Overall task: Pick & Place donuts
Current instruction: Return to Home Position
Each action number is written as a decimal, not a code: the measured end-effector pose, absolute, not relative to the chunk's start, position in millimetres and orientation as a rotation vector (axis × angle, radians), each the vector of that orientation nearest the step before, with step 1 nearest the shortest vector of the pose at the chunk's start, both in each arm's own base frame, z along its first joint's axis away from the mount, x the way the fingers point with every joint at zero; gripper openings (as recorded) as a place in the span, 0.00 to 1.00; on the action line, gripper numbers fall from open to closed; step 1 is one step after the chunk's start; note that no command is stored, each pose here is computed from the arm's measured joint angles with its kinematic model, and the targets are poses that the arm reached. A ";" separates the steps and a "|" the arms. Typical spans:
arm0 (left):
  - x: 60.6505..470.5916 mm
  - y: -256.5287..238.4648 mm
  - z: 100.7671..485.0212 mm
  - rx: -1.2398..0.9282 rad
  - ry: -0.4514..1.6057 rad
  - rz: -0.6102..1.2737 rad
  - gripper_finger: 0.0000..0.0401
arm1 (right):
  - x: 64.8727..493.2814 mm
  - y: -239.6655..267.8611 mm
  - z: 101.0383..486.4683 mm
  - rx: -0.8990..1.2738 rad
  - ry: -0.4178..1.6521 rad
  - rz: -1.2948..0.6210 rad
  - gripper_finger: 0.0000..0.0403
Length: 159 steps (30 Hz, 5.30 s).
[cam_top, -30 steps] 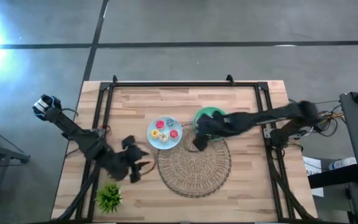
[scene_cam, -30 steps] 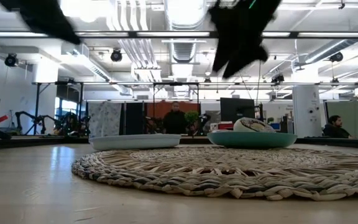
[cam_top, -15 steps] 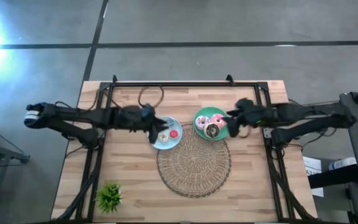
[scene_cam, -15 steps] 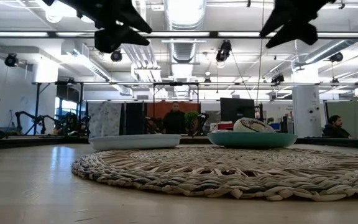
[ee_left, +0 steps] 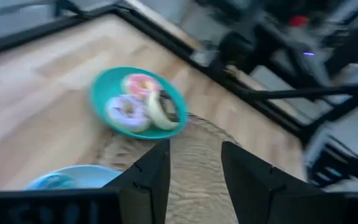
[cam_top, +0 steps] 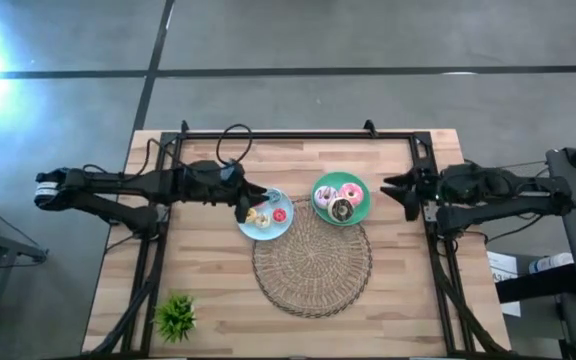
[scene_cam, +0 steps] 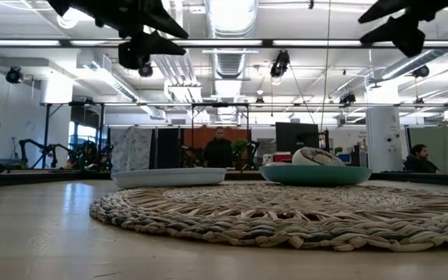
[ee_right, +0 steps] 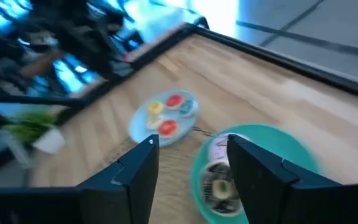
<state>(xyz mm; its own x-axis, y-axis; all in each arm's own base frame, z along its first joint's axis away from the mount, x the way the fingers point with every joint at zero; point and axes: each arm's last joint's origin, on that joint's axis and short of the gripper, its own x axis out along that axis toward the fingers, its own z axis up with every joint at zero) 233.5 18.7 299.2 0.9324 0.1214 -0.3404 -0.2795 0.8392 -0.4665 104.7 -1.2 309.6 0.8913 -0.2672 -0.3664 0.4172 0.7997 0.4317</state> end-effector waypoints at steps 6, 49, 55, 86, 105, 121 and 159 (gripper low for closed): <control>231.8 20.8 269.2 -0.549 0.157 0.027 0.29 | 107.7 2.4 281.2 0.593 0.072 -0.180 0.45; 129.9 16.2 171.2 -0.557 -0.060 0.059 0.29 | 100.9 3.8 186.0 0.512 -0.209 -0.025 0.45; 123.0 9.8 175.7 -0.556 -0.088 0.023 0.29 | 100.9 3.8 186.0 0.516 -0.209 -0.025 0.44; 96.4 11.4 168.5 0.024 -0.033 0.224 0.29 | 101.2 3.7 184.6 0.517 -0.193 -0.030 0.45; 98.4 11.8 167.8 -0.013 -0.024 0.230 0.29 | 101.2 3.7 184.8 0.517 -0.194 -0.029 0.44; 98.5 11.7 167.3 -0.012 -0.018 0.228 0.29 | 101.3 3.9 183.7 0.493 -0.181 -0.029 0.44; 98.6 11.6 167.1 -0.012 -0.015 0.225 0.29 | 96.2 11.0 170.3 0.045 -0.039 0.262 0.44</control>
